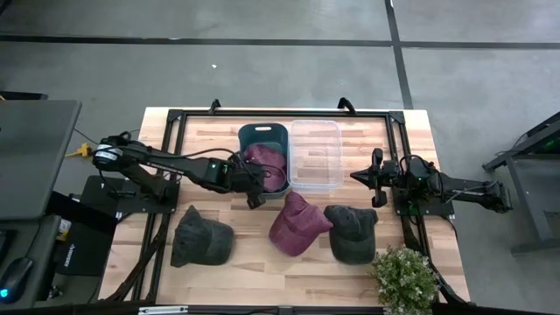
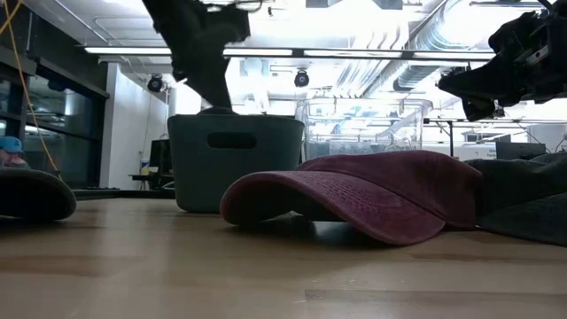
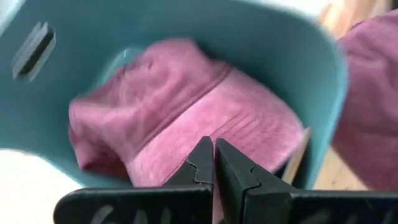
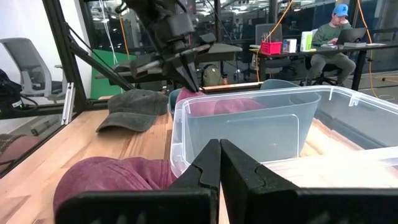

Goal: Pick & Place hat
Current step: Put the top red cap into the blue bin, then put the red cap into the blue bin

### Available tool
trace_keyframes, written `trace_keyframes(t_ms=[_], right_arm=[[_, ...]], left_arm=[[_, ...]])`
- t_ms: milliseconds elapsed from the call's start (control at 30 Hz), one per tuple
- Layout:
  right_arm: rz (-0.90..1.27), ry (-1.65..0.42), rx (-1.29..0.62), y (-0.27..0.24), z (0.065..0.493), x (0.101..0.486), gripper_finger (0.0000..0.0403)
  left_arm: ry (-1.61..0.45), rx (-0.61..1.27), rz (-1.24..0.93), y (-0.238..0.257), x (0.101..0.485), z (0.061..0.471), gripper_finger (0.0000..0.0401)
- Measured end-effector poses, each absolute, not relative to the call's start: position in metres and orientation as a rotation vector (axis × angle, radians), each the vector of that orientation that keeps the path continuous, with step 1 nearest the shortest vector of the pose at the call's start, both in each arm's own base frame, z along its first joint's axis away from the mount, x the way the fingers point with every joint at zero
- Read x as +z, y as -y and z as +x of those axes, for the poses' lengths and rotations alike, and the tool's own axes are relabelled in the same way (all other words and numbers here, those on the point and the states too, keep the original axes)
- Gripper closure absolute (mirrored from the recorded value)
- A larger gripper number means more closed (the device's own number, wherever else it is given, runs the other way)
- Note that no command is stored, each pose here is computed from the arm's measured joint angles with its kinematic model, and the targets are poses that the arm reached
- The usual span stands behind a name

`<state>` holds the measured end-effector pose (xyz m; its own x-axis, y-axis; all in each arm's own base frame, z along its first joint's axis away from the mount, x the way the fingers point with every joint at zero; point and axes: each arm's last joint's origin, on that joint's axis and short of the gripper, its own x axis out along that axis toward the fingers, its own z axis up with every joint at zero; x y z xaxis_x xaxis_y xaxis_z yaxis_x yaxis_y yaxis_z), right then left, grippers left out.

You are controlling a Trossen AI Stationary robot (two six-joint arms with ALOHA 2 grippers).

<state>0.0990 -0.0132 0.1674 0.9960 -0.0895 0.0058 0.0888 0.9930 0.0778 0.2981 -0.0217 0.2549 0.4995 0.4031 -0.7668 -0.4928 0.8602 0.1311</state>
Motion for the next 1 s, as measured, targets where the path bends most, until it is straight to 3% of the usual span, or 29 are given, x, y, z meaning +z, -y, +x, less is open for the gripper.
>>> trace_keyframes(t_ms=[367, 1000], right_arm=[[0.077, 0.01, -0.089, 0.013, 0.099, 0.168, 0.0402], [0.077, 0.009, -0.089, 0.013, 0.099, 0.167, 0.0402]], left_arm=[[-0.942, 0.624, -0.479, 0.017, 0.251, 0.292, 0.0401], [-1.002, 0.693, -0.519, 0.009, 0.23, 0.302, 0.0401]])
